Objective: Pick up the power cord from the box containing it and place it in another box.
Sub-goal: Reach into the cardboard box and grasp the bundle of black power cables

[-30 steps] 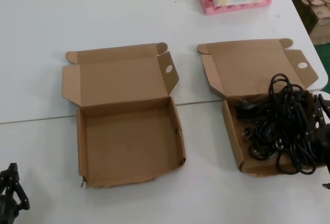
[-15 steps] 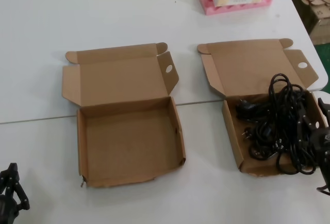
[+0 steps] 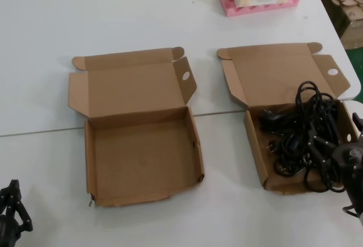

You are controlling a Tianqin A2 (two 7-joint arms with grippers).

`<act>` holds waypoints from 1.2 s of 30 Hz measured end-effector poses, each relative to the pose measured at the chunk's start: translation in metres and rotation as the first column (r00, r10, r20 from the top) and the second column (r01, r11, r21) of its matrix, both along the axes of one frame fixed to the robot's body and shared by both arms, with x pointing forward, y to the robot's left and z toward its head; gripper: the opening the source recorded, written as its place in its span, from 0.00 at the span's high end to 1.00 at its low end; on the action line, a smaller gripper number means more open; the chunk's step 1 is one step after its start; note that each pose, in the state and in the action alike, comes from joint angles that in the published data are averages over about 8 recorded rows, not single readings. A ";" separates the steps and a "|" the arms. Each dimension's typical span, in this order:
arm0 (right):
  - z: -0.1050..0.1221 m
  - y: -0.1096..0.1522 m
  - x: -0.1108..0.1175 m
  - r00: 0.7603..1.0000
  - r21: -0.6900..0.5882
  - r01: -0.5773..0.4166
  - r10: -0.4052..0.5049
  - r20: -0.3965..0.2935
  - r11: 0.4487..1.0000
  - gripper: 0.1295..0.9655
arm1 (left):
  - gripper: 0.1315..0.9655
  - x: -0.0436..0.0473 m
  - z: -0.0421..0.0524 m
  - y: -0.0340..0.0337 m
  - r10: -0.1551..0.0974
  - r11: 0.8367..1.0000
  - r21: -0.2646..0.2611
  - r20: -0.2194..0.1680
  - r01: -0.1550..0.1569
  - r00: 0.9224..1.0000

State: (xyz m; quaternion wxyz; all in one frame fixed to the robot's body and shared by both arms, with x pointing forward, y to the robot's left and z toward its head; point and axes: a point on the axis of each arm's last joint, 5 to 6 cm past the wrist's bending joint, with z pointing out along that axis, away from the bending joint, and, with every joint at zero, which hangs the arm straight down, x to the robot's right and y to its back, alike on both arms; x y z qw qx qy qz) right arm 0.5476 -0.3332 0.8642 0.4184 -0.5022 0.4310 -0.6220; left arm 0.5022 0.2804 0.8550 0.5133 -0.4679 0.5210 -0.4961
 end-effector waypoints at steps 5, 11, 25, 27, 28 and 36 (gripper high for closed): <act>-0.005 -0.001 0.005 1.000 -0.001 0.004 -0.004 -0.021 1.000 0.41 | 0.96 0.0000 0.0000 0.0000 0.000 1.000 0.000 0.000 0.000 1.000; -0.011 -0.003 0.010 0.999 -0.006 0.015 -0.015 -0.043 1.000 0.41 | 0.96 0.0000 0.0000 0.0000 0.000 1.000 0.000 0.000 0.000 1.000; -0.019 -0.007 0.018 0.997 -0.003 0.037 -0.037 -0.072 0.999 0.52 | 0.96 0.0000 0.0000 0.0000 0.000 1.000 0.000 0.000 0.000 1.000; -0.019 -0.008 0.019 0.996 0.000 0.039 -0.039 -0.074 0.999 0.52 | 0.96 0.0000 0.0000 0.0000 0.000 1.000 0.000 0.000 0.000 1.000; -0.020 -0.008 0.020 0.996 0.001 0.040 -0.040 -0.075 0.999 0.54 | 0.96 0.0000 0.0000 0.0000 0.000 1.000 0.000 0.000 0.000 1.000; -0.022 -0.007 0.023 0.996 -0.001 0.056 -0.056 -0.070 0.998 0.70 | 0.96 0.0000 0.0000 0.0000 0.000 1.000 0.000 0.000 0.000 1.000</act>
